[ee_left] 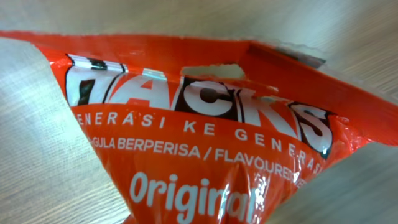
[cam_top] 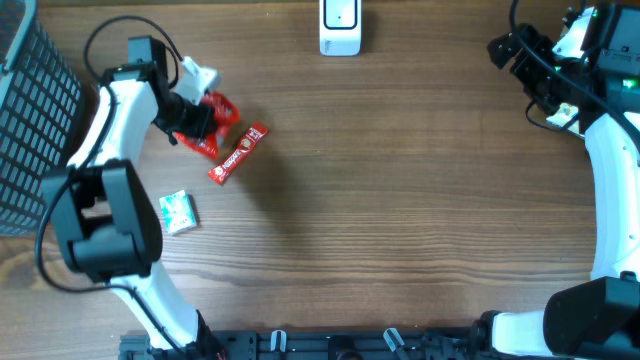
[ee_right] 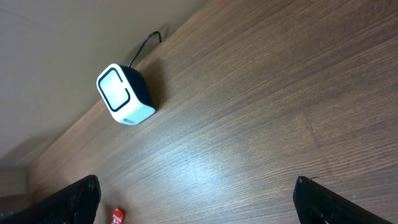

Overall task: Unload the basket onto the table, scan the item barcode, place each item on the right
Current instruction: 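Lift the Hacks bag and carry it rightward with the left gripper, then release the Hacks bag onto the table center, then retract the left arm and reach the right gripper to the Hacks bag, then grasp the Hacks bag with the right gripper, then lift the Hacks bag up toward the white scanner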

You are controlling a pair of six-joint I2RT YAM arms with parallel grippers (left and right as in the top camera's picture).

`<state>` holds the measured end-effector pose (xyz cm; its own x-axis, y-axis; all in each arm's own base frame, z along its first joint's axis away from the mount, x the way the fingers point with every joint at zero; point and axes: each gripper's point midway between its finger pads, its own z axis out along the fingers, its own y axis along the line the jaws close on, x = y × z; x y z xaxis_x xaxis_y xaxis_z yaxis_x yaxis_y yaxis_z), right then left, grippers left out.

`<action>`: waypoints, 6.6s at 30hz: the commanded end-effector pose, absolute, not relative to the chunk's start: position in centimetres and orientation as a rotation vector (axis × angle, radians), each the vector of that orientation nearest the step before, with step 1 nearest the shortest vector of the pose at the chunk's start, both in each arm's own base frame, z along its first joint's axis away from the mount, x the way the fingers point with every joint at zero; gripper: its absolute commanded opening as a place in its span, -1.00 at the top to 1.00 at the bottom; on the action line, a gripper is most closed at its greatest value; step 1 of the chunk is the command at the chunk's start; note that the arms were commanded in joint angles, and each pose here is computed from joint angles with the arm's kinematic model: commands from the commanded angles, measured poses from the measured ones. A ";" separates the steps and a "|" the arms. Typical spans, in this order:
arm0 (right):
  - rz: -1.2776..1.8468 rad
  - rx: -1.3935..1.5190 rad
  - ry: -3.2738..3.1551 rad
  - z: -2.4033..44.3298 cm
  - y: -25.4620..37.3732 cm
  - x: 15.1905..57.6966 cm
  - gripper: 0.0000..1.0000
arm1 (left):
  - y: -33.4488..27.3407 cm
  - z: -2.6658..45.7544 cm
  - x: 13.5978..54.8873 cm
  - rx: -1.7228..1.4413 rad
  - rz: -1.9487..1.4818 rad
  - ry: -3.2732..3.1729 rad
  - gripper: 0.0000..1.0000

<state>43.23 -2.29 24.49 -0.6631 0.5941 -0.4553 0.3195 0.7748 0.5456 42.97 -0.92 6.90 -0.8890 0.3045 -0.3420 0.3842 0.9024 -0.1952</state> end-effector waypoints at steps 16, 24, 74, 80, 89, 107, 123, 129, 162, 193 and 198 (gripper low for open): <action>0.540 0.671 2.332 24.4 -2.6 43.5 -0.99 | -10.6 20.6 41.8 -0.397 -1.630 2.486 0.92; 0.540 0.671 2.331 24.4 -2.6 43.5 -0.99 | -13.3 19.2 39.8 -0.366 -1.672 2.575 0.92; 0.780 0.781 2.312 25.1 -0.2 43.3 -1.00 | -3.2 21.4 39.1 -0.775 -1.011 2.523 -1.00; 0.905 0.223 2.371 26.4 8.1 42.4 -0.83 | 5.3 19.7 35.9 -1.142 -0.770 2.493 -1.00; -0.100 -0.147 2.576 21.0 14.2 36.4 -0.99 | 7.7 19.3 34.7 -1.253 -0.727 2.470 -1.00; -0.422 -1.076 2.405 10.8 30.4 29.3 -0.99 | 11.7 17.5 32.8 -1.347 -0.336 2.503 -1.00; -0.581 -1.412 2.254 5.7 33.7 26.4 -0.97 | 11.7 17.5 32.8 -1.348 -0.336 2.502 -1.00; -0.659 -1.483 2.269 3.9 32.7 26.1 -0.96 | 11.7 17.5 32.8 -1.348 -0.336 2.502 -1.00; -1.192 -1.091 2.108 7.1 24.7 35.6 -0.88 | 11.7 17.5 32.8 -1.347 -0.336 2.503 -1.00; -0.137 -0.815 2.782 -0.4 24.6 37.3 0.74 | 11.7 17.5 32.8 -1.348 -0.336 2.502 -1.00; 0.057 -0.760 2.767 2.8 26.2 37.5 0.84 | 11.7 17.5 32.8 -1.348 -0.336 2.502 -1.00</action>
